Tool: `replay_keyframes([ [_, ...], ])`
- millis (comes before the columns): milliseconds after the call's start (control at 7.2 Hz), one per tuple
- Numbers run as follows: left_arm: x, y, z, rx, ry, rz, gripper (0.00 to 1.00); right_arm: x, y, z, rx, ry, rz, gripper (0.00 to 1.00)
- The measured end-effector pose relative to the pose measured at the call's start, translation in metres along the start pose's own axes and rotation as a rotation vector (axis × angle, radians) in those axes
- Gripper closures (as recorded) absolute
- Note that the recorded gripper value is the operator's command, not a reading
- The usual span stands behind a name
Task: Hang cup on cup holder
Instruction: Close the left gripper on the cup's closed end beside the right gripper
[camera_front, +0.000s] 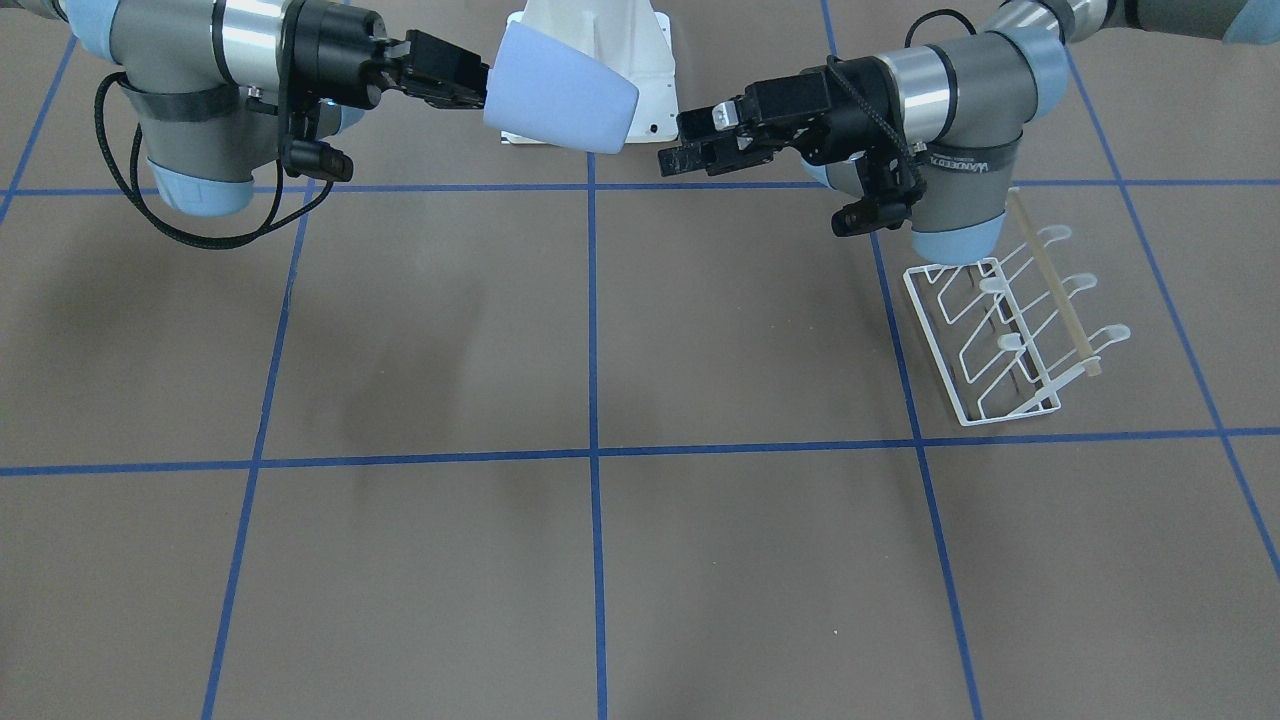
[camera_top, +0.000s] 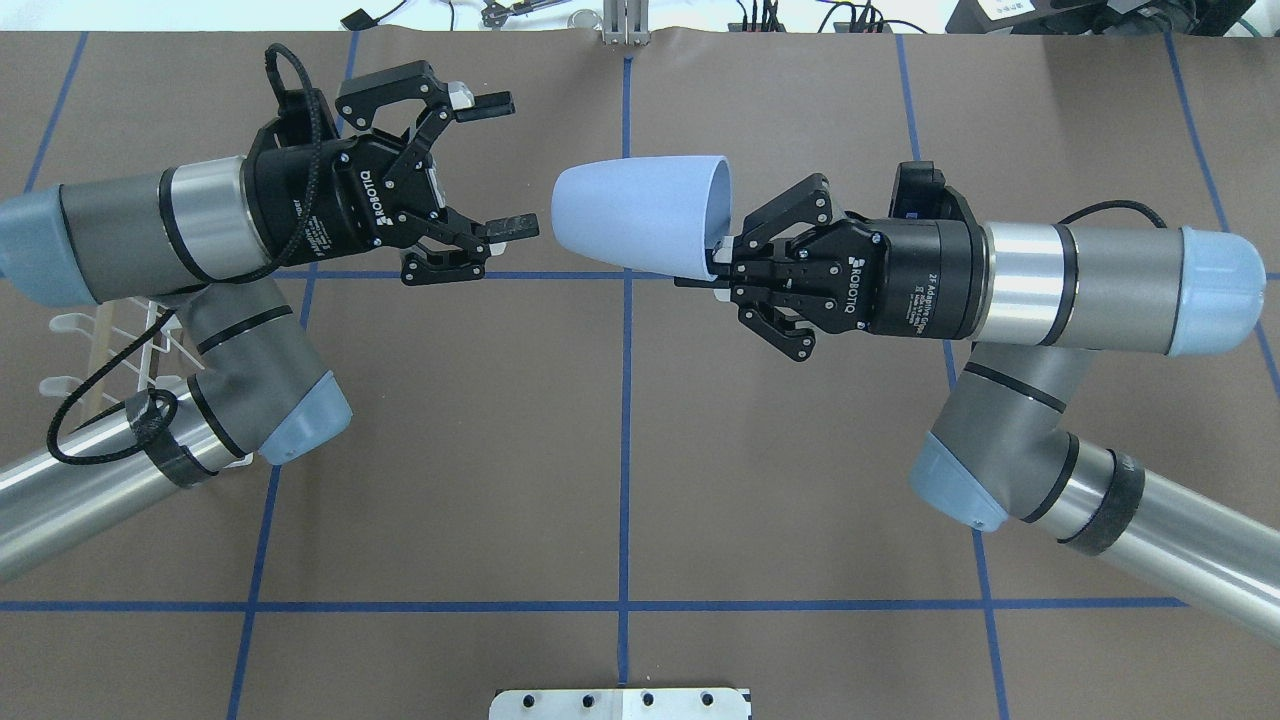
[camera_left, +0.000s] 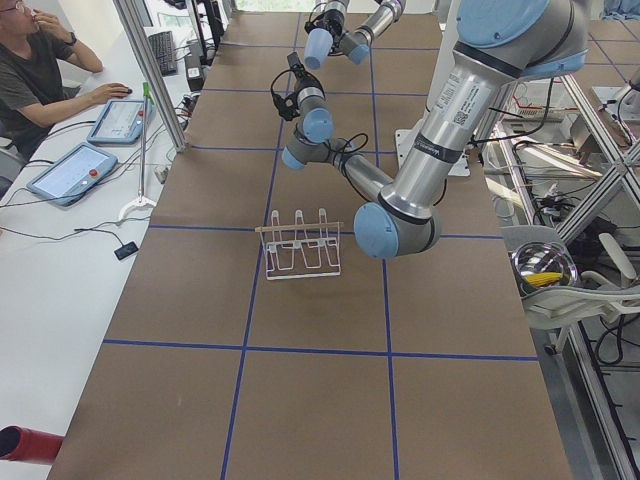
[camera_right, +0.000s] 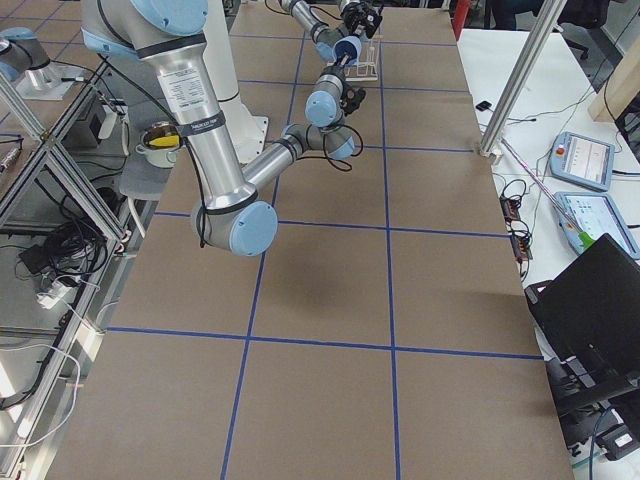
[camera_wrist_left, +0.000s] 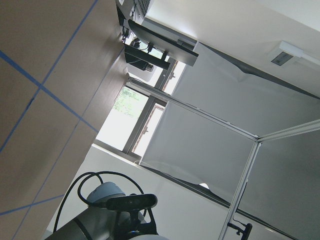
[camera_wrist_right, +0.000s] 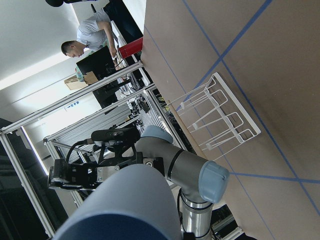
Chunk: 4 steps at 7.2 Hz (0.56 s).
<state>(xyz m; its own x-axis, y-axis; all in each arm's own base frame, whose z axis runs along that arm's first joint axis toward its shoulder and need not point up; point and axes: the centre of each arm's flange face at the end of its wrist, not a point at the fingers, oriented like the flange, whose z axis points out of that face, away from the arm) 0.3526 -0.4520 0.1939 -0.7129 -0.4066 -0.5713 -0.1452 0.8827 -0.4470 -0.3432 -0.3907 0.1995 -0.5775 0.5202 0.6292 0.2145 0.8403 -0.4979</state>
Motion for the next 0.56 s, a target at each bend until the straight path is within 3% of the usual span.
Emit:
replay_keyframes([
  [556,-0.0003,0.0087,0.0076,-0.019,0.009,-0.012,0.02,0.0065,0.0080,0.0100,-0.014,-0.039,0.025,1.00],
])
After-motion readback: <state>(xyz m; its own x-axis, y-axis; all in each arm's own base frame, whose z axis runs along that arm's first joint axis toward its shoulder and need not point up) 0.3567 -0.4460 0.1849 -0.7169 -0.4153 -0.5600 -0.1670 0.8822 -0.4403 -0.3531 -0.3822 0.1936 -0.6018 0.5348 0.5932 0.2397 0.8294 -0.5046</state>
